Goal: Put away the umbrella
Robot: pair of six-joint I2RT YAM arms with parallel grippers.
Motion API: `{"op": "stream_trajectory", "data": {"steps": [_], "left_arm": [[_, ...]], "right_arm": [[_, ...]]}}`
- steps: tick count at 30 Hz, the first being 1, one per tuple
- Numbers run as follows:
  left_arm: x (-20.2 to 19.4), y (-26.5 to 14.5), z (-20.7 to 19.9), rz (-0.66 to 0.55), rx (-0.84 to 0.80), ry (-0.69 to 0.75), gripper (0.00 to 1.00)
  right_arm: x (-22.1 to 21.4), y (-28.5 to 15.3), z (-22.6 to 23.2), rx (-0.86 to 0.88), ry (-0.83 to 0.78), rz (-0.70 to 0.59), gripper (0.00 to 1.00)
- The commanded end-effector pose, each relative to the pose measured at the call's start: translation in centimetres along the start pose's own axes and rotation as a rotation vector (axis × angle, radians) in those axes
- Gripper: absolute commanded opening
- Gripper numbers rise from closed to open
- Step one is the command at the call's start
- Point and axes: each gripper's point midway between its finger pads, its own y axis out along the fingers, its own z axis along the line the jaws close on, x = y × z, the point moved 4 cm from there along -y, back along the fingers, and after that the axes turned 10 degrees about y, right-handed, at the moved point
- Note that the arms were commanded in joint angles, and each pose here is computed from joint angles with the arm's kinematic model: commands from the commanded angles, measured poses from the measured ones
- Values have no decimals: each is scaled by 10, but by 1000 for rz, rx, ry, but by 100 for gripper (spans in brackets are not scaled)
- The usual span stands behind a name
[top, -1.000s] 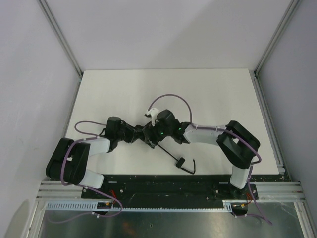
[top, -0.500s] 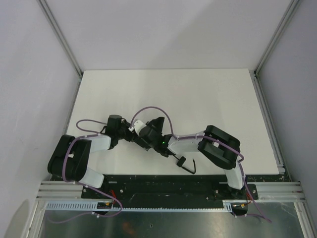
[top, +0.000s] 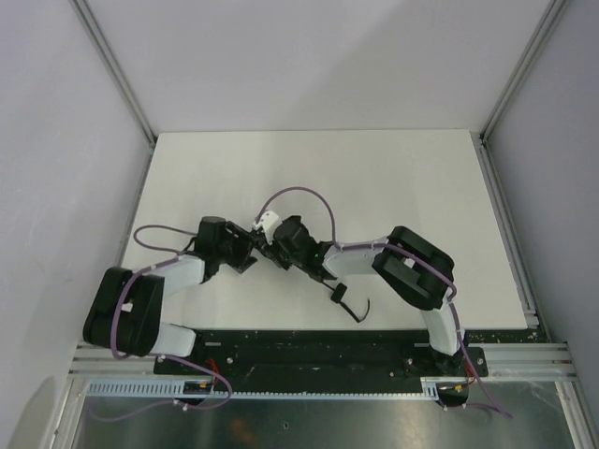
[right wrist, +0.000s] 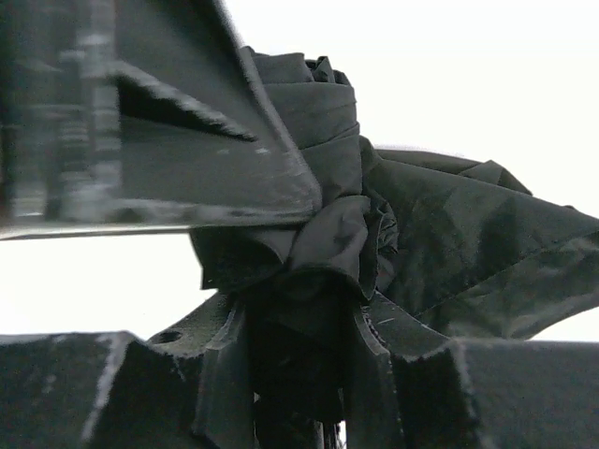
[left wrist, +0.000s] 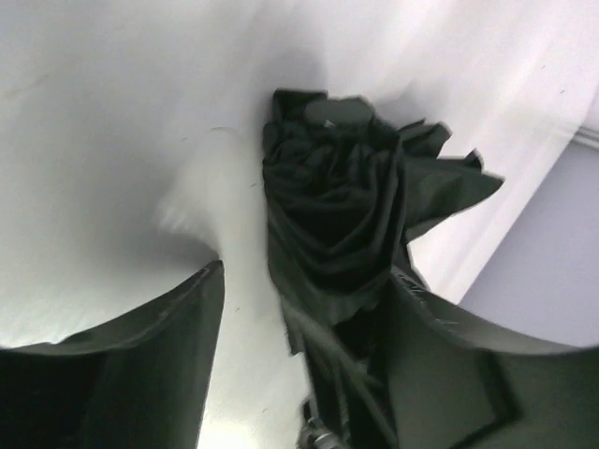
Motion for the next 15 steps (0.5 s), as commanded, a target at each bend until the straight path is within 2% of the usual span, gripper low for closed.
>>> {"op": "stream_trajectory", "data": {"steps": [1, 2, 4, 9, 15], "left_arm": [[-12, -24, 32, 52, 100, 87, 79], [-6, -29, 28, 34, 74, 90, 89], [4, -38, 23, 4, 27, 94, 97], [20, -52, 14, -18, -50, 71, 99], [20, -41, 11, 42, -43, -3, 99]], "right_arm": [[-139, -4, -7, 208, 174, 440, 0], [-142, -5, -6, 242, 204, 454, 0], [-145, -6, -3, 307, 257, 471, 0], [-151, -10, -6, 421, 383, 518, 0], [-149, -12, -9, 492, 488, 532, 0]]}}
